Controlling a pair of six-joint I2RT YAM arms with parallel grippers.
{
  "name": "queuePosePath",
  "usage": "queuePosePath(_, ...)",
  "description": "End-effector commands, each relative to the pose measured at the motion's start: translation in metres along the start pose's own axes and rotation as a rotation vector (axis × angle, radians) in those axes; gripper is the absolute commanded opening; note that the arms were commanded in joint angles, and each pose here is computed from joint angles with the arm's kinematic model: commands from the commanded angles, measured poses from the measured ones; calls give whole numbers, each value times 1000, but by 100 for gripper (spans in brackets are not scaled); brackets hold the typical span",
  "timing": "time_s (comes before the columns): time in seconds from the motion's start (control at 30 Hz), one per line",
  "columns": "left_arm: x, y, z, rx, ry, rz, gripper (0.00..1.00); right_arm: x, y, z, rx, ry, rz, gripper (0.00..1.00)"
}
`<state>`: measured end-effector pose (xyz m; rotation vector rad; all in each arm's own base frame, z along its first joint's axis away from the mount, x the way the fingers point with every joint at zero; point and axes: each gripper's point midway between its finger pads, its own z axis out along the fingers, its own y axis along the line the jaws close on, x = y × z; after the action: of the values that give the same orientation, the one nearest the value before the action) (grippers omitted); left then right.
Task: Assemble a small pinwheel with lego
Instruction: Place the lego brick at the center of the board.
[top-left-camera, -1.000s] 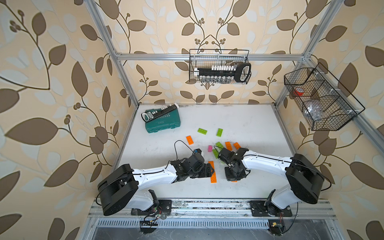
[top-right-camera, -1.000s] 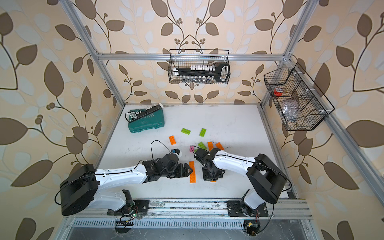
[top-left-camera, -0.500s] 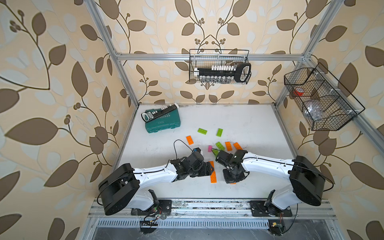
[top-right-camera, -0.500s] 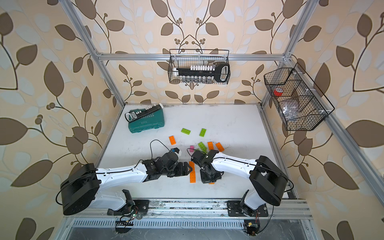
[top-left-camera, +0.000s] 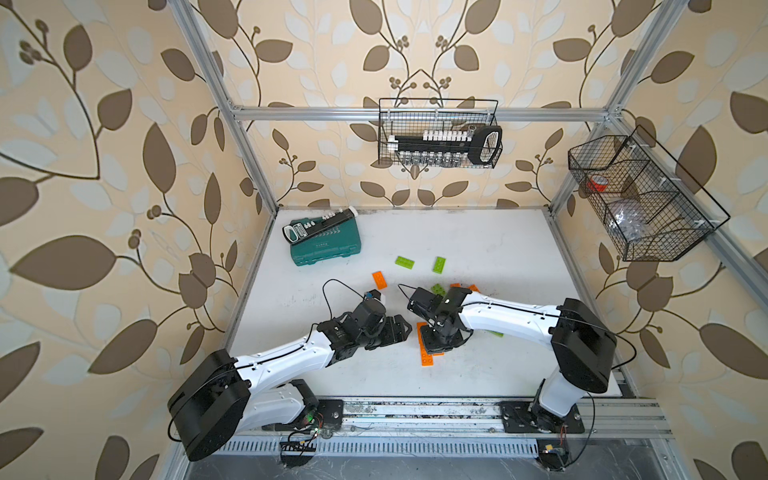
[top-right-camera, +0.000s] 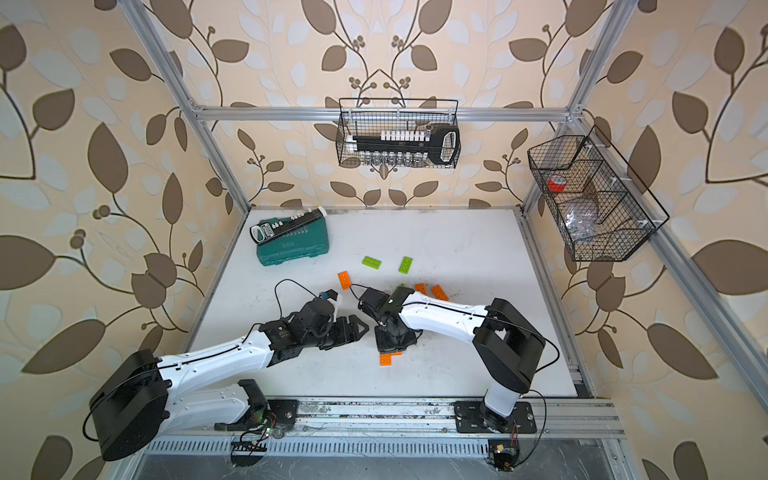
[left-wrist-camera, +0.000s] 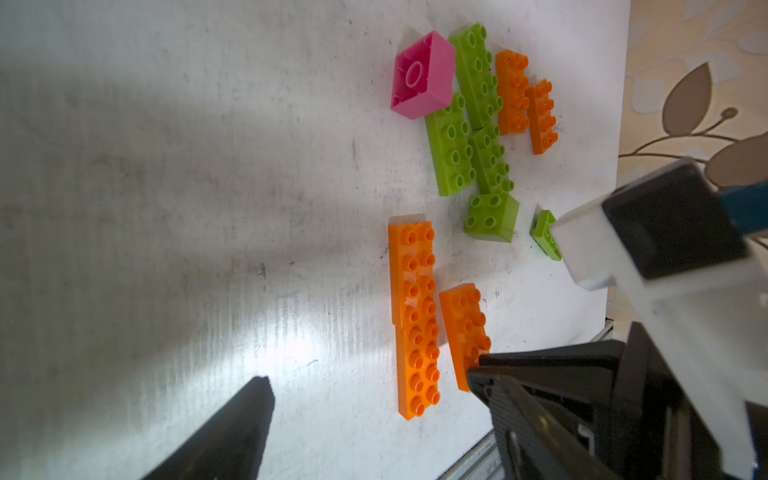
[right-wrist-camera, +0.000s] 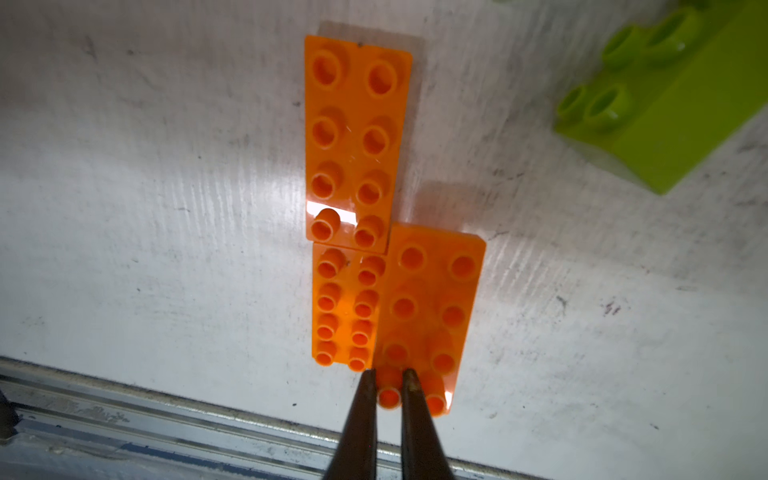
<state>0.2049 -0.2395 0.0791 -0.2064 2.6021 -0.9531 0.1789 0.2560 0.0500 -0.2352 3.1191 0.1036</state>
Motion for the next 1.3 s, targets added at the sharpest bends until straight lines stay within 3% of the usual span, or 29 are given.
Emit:
queuePosePath(0.0,2,4,-4,-10,7,9,85,2,-5,-3,35,5,-16,9)
queuePosePath(0.13,3,3,-4,-54,15,65,86,17,-25,2,69,18,-1,9)
queuePosePath(0.33,32,-20,16,-73,66,196,86,40,-43,21,79,65,14,9)
queuePosePath(0.43,43,-24,27,-45,87,142,86,43,-46,24,84,73,19,11)
queuePosePath(0.63,39,-27,32,-1,83,93,86,33,-46,12,83,19,40,27)
queuePosePath(0.93,10,-20,20,39,57,45,83,22,-48,11,87,-2,84,16)
queuePosePath(1.27,14,-12,24,45,61,24,82,25,-54,23,110,31,77,10)
